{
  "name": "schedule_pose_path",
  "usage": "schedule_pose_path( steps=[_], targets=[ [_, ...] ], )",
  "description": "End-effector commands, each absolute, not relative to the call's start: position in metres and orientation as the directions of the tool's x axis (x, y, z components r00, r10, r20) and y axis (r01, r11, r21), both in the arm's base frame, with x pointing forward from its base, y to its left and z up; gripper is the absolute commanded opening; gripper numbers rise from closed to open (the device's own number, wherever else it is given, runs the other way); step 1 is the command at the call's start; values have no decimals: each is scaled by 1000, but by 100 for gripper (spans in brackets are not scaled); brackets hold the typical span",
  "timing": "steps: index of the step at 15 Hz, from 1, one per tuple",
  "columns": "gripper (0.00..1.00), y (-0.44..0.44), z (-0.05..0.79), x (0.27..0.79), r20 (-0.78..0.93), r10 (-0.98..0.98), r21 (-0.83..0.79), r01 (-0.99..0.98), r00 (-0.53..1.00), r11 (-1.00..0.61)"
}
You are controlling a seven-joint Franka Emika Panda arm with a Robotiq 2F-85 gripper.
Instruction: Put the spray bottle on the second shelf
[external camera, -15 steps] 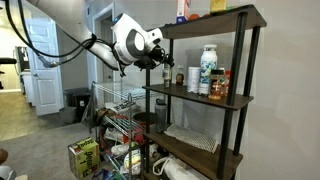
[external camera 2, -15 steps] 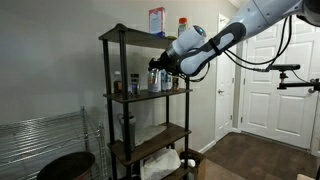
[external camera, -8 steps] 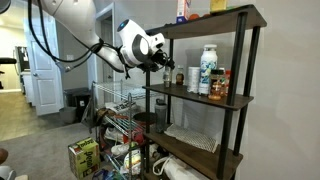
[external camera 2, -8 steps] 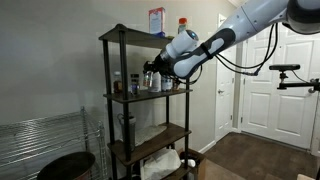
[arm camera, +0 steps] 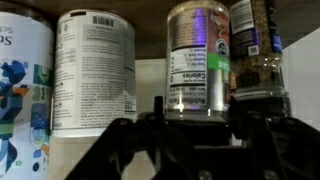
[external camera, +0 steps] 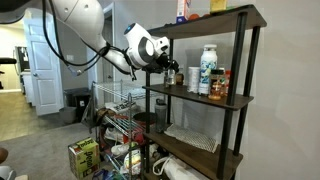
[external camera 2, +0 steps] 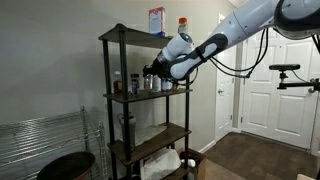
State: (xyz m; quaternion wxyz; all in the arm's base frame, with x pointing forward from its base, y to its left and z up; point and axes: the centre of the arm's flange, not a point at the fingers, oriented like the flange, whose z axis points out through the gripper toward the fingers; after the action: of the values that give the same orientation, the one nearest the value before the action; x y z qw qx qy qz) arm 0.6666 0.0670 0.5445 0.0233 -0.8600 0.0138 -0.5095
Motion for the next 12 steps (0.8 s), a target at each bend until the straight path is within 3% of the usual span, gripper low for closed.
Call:
schedule_pose_path(
  steps=[1,12],
  targets=[
    [36,75,540,682,874,-41,-31,-28,485,-999],
    [36,77,520,693,858,-23,6,-54,513,-999]
  ],
)
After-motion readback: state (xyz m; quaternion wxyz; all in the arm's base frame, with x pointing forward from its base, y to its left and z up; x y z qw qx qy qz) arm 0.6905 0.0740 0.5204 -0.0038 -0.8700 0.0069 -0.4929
